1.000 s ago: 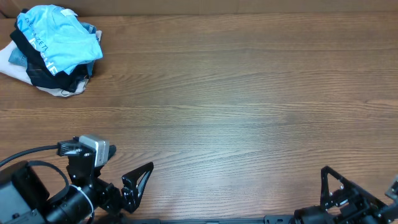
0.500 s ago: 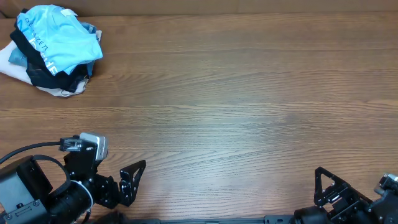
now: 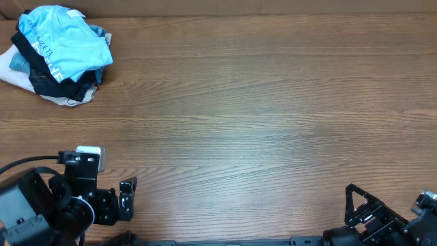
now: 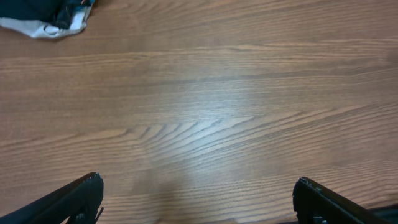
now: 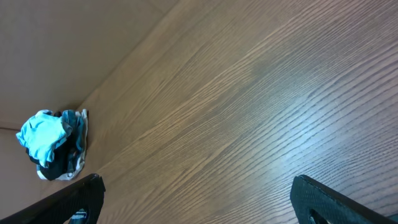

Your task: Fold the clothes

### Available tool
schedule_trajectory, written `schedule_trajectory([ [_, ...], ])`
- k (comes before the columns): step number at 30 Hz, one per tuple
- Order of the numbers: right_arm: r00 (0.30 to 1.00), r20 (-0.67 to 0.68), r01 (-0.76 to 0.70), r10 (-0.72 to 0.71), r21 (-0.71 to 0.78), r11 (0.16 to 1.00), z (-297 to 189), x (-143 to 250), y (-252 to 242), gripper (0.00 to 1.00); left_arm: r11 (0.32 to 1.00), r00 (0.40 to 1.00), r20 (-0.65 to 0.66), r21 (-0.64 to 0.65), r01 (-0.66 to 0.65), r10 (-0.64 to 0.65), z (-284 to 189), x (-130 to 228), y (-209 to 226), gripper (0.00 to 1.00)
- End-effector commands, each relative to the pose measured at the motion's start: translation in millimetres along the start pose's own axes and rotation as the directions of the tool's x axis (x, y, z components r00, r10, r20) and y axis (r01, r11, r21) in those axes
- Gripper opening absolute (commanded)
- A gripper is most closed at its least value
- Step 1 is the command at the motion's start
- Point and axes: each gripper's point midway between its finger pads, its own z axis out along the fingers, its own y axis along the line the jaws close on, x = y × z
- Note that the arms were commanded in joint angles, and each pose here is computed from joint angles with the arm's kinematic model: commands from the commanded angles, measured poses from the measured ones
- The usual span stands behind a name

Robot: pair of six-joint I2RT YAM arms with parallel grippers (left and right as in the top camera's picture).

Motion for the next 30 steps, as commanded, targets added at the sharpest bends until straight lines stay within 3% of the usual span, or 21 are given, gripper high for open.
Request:
schedule_trajectory([
  [1, 1.000, 0.010, 0.000, 0.000, 0.006, 1.000, 0, -1, -1, 1.00, 1.000, 0.999, -0.036, -0.023, -0.008, 0.008, 5, 1, 9, 1.00],
  [9, 0.998, 0.059, -0.024, 0.022, 0.022, 0.999, -5, -4, -8, 1.00, 1.000, 0.999, -0.036, -0.023, -0.008, 0.007, 5, 1, 9, 1.00],
  [13, 0.964, 0.259, -0.068, 0.055, 0.039, 0.997, -12, -29, -15, 1.00, 1.000, 0.999, -0.036, -0.023, -0.008, 0.007, 5, 1, 9, 1.00],
  [22, 0.918, 0.397, -0.006, 0.013, -0.018, 1.000, 52, -44, -18, 1.00, 1.000, 0.999, -0.036, -0.023, -0.008, 0.007, 5, 1, 9, 1.00],
  [30, 0.842, 0.501, 0.301, -0.199, -0.132, 0.945, 130, -48, 8, 1.00, 1.000, 0.999, -0.036, -0.023, -0.008, 0.007, 5, 1, 9, 1.00],
])
